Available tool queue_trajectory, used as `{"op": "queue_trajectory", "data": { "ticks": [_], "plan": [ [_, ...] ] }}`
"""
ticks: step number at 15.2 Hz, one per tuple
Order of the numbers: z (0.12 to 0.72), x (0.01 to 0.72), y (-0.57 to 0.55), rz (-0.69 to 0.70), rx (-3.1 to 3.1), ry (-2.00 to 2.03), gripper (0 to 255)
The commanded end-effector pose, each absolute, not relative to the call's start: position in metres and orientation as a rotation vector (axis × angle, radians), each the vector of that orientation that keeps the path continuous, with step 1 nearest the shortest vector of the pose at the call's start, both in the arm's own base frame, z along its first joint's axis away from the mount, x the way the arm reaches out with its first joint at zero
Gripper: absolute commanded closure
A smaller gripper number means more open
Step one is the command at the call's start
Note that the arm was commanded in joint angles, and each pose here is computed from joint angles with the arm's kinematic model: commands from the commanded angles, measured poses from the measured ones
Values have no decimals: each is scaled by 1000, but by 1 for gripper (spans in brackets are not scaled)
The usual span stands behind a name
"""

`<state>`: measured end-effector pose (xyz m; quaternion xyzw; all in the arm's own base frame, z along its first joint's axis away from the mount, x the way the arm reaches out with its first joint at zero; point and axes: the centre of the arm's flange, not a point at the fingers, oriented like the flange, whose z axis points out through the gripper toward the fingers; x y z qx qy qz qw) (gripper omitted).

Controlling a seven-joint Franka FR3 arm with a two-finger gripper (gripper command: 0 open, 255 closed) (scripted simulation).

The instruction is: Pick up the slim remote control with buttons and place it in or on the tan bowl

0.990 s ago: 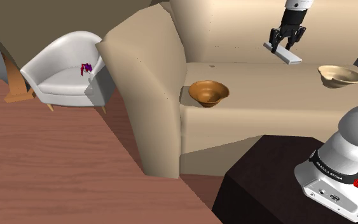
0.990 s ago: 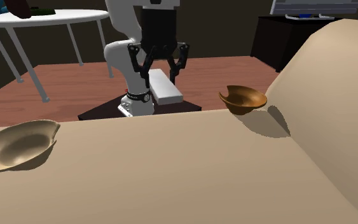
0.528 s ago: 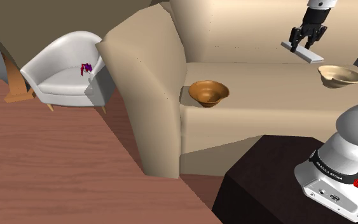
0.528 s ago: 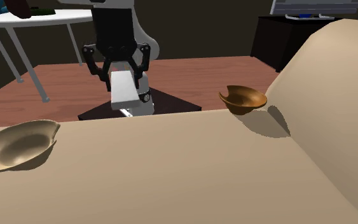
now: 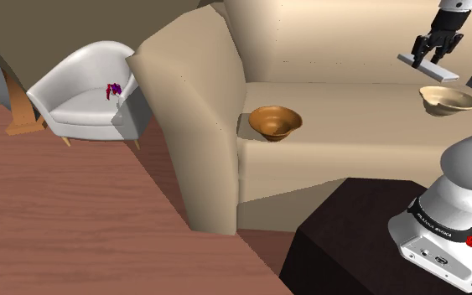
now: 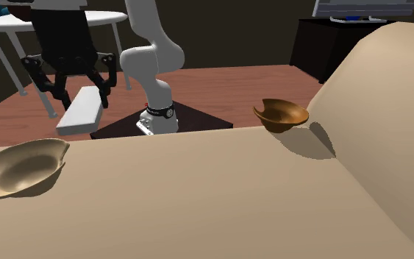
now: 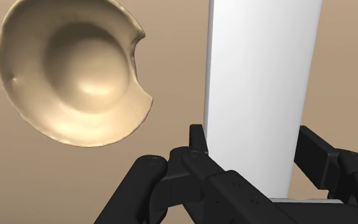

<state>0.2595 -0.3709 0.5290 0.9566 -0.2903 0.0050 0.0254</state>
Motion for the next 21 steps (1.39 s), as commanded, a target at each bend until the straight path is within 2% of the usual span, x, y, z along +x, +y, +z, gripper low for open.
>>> {"op": "queue_trajectory", "data": {
  "ticks": [1, 12, 21],
  "plan": [
    [530, 244, -392, 15, 2957, -896, 255],
    [532, 156, -509, 15, 2957, -896, 255],
    [484, 156, -509, 15, 2957, -896, 255]
  ]
}}
